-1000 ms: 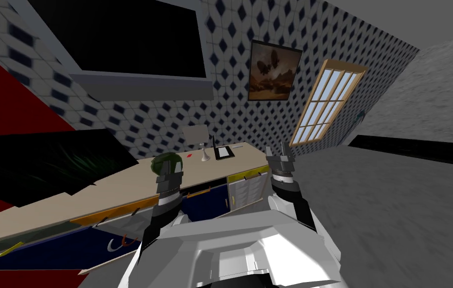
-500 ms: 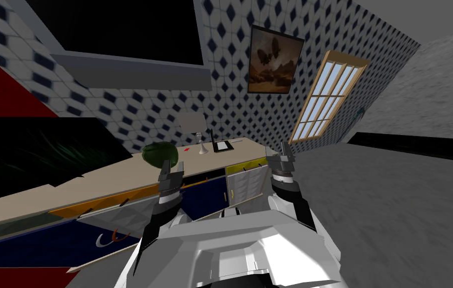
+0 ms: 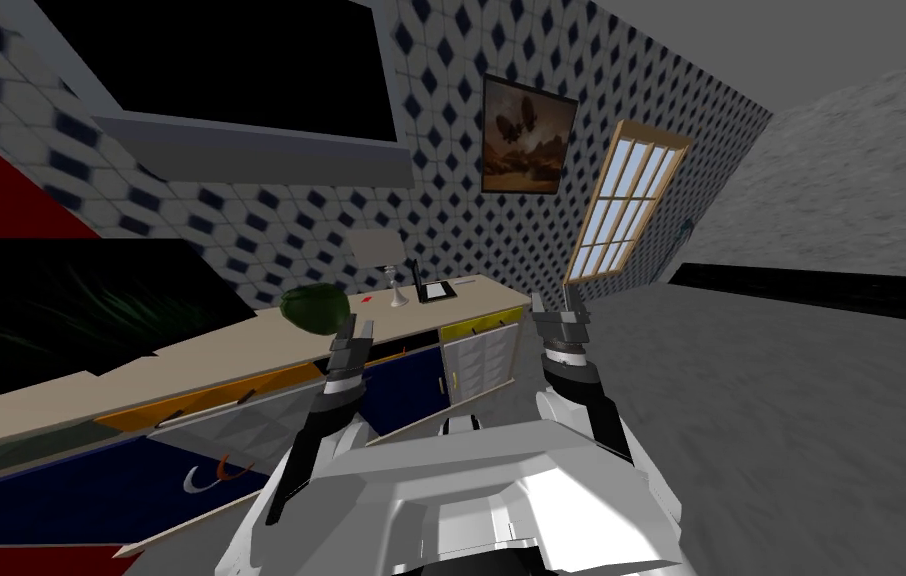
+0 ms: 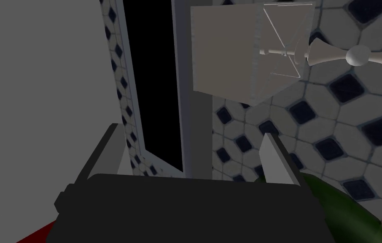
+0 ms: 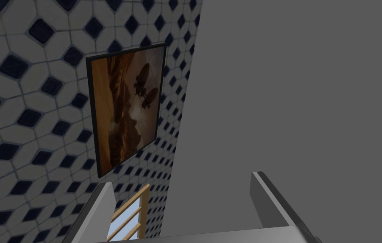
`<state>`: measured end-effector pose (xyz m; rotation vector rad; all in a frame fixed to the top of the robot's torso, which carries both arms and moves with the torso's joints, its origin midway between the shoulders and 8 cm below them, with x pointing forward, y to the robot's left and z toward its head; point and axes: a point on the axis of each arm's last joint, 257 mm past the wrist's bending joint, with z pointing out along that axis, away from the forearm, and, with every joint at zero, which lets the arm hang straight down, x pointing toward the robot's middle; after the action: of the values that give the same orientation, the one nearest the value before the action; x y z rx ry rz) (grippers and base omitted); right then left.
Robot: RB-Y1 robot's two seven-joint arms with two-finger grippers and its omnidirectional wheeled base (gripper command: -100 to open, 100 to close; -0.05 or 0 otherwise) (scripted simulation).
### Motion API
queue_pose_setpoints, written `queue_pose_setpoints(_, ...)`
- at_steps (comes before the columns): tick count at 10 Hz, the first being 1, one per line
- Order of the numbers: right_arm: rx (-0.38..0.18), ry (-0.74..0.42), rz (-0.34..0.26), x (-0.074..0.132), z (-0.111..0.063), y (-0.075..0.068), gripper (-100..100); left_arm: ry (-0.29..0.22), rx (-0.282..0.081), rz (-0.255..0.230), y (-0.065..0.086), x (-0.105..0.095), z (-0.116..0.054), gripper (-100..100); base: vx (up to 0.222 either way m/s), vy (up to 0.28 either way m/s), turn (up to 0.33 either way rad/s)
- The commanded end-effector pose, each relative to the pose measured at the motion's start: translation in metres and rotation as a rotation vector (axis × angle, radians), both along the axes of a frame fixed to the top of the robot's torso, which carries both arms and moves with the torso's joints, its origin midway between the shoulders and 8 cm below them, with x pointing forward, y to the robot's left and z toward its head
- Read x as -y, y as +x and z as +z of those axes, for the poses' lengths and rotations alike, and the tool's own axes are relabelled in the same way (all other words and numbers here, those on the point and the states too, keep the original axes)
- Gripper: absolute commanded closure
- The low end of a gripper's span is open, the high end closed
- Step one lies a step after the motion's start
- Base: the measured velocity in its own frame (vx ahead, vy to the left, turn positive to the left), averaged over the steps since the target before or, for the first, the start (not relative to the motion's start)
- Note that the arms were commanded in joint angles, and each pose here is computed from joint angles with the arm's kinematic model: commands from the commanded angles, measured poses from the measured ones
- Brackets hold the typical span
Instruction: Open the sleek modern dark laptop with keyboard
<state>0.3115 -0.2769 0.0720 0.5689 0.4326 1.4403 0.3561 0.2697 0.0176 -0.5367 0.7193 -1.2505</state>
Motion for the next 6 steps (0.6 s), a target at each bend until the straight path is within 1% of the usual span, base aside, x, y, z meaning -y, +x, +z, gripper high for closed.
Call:
queue_pose_setpoints(1,0.000,0.000,0.000,0.000,0.000,0.000,0,0.041,-0.043,0.001,0.020,-0.001,-0.003,-100,-0.082,-0.076,-0.122)
queue_pose_setpoints(2,0.000,0.000,0.000,0.000,0.000,0.000,0,0.041,-0.049,0.001,0.021,-0.001,-0.004,-100,-0.057,-0.066,-0.052)
queue_pose_setpoints(3,0.000,0.000,0.000,0.000,0.000,0.000,0,0.058,-0.071,0.005,0.031,-0.002,-0.005,-100,-0.047,-0.074,-0.092)
queue_pose_setpoints(4,0.000,0.000,0.000,0.000,0.000,0.000,0,0.074,-0.080,0.009,0.039,-0.003,-0.004,-100,-0.076,-0.110,-0.157)
queue_pose_setpoints(5,0.000,0.000,0.000,0.000,0.000,0.000,0,0.074,-0.093,0.011,0.040,-0.004,-0.006,-100,-0.065,-0.098,-0.060)
queue_pose_setpoints(6,0.000,0.000,0.000,0.000,0.000,0.000,0,0.088,-0.114,0.018,0.051,-0.006,-0.007,-100,-0.055,-0.093,-0.097)
